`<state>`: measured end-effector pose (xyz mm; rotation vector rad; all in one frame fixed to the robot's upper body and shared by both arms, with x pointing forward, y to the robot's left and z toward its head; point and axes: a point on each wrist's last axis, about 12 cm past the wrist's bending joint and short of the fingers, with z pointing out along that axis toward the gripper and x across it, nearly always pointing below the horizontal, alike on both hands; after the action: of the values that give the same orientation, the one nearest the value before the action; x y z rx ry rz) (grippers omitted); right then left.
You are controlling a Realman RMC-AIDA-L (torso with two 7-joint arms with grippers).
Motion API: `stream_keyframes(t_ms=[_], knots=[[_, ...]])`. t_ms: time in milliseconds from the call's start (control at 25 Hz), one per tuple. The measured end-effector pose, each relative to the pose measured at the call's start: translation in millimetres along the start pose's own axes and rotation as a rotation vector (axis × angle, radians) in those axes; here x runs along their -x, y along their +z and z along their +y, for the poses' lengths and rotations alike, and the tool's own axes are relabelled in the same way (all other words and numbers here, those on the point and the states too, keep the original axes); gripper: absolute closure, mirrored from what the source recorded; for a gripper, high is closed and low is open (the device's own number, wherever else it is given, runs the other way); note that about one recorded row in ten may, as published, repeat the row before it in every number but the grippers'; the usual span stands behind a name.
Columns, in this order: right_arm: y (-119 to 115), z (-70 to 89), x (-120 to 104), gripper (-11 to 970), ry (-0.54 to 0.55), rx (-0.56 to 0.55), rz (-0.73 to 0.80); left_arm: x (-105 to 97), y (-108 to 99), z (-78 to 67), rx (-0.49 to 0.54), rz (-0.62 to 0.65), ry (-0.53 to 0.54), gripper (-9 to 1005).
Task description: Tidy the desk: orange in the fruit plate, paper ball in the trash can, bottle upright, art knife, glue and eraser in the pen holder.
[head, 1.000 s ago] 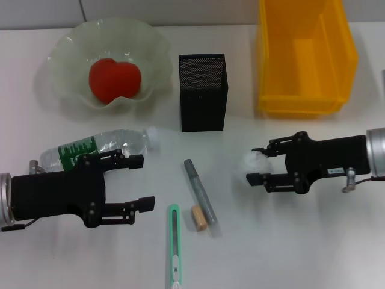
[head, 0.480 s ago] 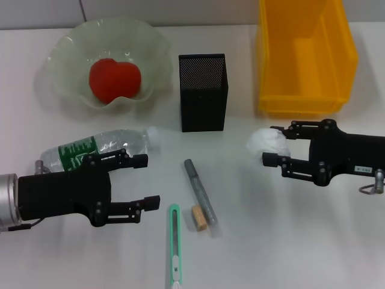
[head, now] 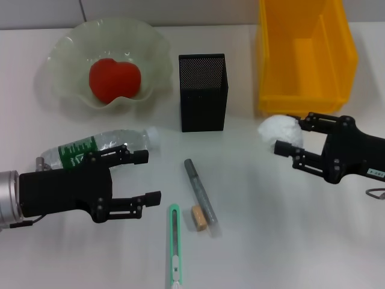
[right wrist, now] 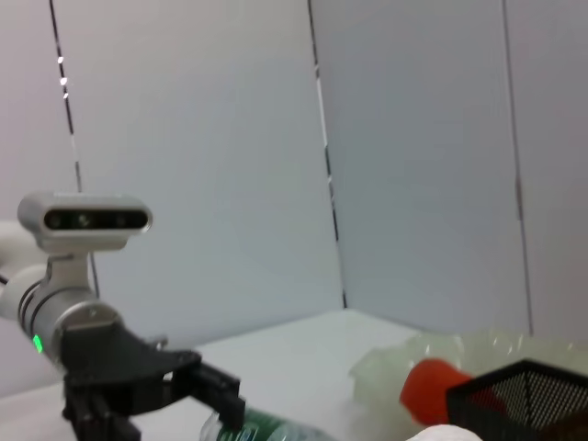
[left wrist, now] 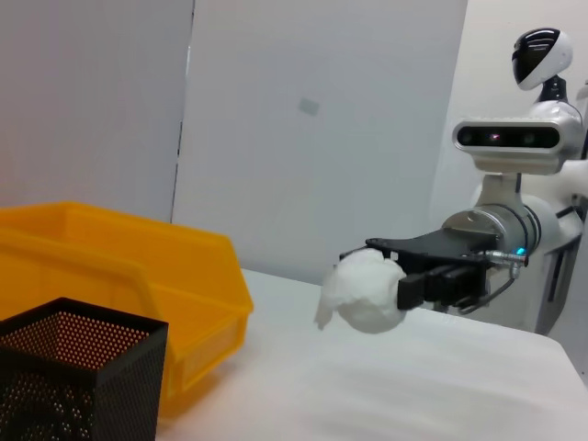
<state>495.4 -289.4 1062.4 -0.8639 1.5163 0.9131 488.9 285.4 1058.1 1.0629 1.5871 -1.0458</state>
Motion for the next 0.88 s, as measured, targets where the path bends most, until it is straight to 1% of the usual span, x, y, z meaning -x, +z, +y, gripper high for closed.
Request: stream_keyframes(t_ms=[80,320,400,440,480,520,680,760,800,840,880], knots=[[-1,0.7,-1,396,-0.005,-0.01,-0.013,0,0,0.2,0.001,-0.001,0.0,212],[-4,3.2,-6,389,-0.038,-0.087,-0.091,1,0,0.1,0.006,-0.01,0.0,215],[-7,2.2,-7,386,-0.045,-0.149,-0.135,1,0,-0.2,0.004,-0.012,0.0,216],[-7,2.2,-7,385,-0.045,-0.149,-0.135,1,0,-0.2,0.003,-0.012,0.0,217],[-9,0.9,-8,384,-0.054,-0.199,-0.162,1,0,-0.2,0.003,-0.012,0.0,217],[-9,0.9,-8,383,-0.054,-0.199,-0.162,1,0,-0.2,0.002,-0.012,0.0,218],[-15,-3.3,-9,378,-0.068,-0.304,-0.202,1,1,-0.2,0.002,-0.014,0.0,220],[-15,-7.4,-9,376,-0.066,-0.338,-0.209,1,2,-0.1,0.002,-0.015,-0.001,221],[-12,-13.2,-8,375,-0.062,-0.369,-0.209,1,2,-0.1,0.002,-0.015,-0.001,222],[-12,-13.2,-8,374,-0.062,-0.369,-0.209,1,2,-0.2,0.002,-0.017,-0.001,222],[-10,-16.5,-7,373,-0.058,-0.388,-0.211,1,3,-0.2,0.003,-0.017,-0.002,223]])
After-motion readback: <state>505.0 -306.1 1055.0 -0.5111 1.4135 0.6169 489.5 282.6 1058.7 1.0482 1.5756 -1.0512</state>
